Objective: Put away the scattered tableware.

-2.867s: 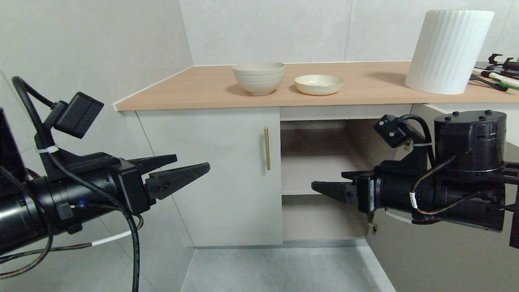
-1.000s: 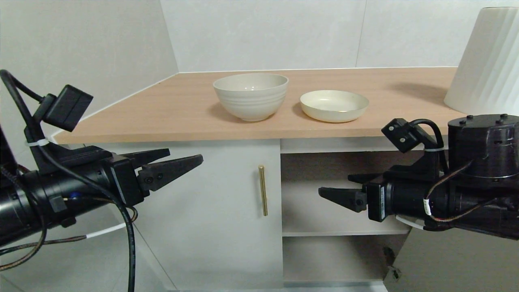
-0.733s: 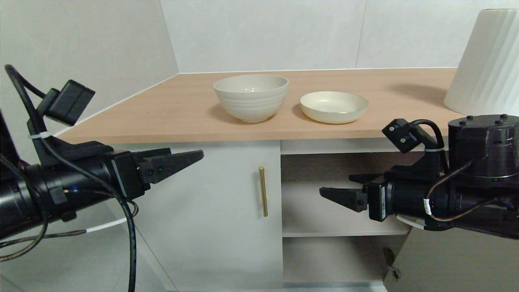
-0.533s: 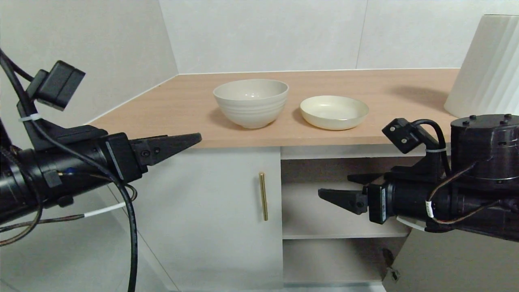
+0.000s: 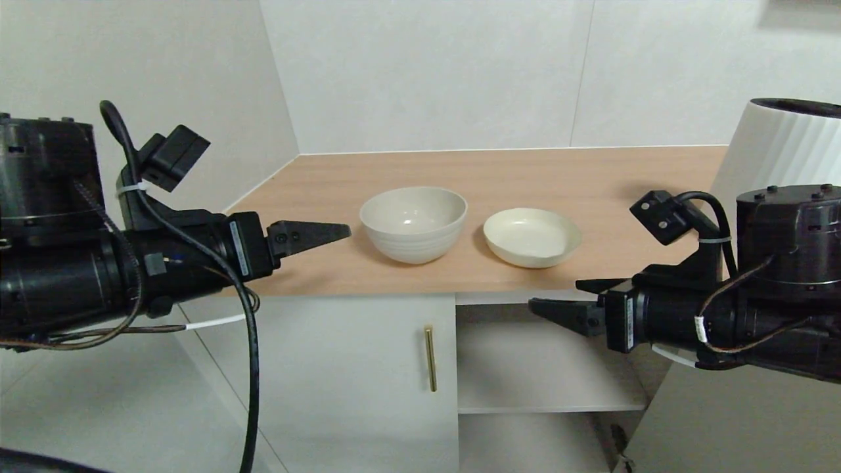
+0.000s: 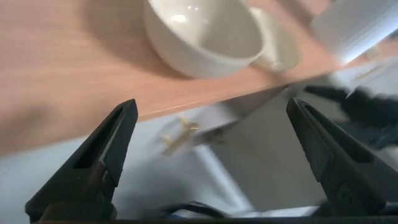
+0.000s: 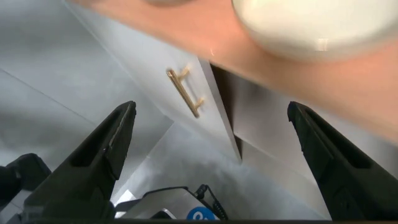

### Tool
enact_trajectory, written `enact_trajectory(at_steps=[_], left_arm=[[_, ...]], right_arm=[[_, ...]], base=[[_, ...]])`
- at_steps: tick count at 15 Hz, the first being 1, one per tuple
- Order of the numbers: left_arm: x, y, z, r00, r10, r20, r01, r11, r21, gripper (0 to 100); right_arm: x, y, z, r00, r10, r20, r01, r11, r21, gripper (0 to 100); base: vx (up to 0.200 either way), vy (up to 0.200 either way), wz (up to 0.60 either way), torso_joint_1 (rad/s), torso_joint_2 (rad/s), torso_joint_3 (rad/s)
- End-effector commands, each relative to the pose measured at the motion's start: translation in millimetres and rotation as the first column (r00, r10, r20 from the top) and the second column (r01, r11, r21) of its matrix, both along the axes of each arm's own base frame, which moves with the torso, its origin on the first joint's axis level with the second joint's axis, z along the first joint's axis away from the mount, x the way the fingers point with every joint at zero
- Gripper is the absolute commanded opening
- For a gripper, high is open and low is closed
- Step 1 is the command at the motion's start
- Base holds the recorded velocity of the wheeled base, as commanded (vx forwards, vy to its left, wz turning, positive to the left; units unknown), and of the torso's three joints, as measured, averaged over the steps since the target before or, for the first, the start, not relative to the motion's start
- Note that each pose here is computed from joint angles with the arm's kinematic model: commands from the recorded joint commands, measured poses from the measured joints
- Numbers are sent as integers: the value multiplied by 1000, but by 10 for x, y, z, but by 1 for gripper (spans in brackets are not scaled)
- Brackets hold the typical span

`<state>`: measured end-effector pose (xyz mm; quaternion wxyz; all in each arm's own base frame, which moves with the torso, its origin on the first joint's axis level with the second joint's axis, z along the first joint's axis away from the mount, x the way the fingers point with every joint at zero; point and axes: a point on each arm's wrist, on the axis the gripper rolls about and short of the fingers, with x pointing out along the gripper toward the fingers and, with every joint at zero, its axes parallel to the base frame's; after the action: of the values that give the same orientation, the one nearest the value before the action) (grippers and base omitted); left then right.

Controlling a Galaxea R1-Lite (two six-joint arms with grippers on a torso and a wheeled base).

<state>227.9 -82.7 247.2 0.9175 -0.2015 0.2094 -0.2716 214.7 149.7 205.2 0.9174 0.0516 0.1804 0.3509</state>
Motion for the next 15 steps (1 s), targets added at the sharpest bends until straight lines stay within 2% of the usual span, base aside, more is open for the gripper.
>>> enact_trajectory(at_steps=[1,4,5,7,10,11,13,15], left_arm=[[143,-52,-32,998,15,-63,-18,999,-39,100],[295,-102,-73,988,44,-150,-62,991,-118,100],[401,-132,-112,977,60,-206,-94,983,-160,100],[500,-164,-182,963,73,-258,-123,975,-183,100],[557,-182,-239,957,79,-279,-132,975,-177,100],[612,-198,-314,947,94,-307,-148,976,-158,100],[720,-227,-396,931,127,-341,-185,972,-142,100],[787,-251,-429,918,149,-368,-219,963,-157,100]], right_arm=[[4,-1,0,1000,0,0,0,1000,0,100],[39,-21,-16,1000,-13,-3,13,1000,-6,100],[71,-44,-27,1000,-26,-6,26,1000,-7,100],[106,-55,-38,999,-36,-7,36,999,-8,100],[160,-76,-68,999,-51,-8,51,999,-16,100],[226,-81,-105,998,-60,12,60,998,-28,100],[272,-56,-54,998,-65,16,65,998,-24,100],[292,-47,5,996,-81,-34,80,996,-36,100]], base=[[0,0,0,188,-471,-290],[0,0,0,186,-476,-285],[0,0,0,203,-491,-295],[0,0,0,180,-422,-237],[0,0,0,59,-128,-74],[0,0,0,0,0,0],[0,0,0,0,0,0],[0,0,0,0,0,0]])
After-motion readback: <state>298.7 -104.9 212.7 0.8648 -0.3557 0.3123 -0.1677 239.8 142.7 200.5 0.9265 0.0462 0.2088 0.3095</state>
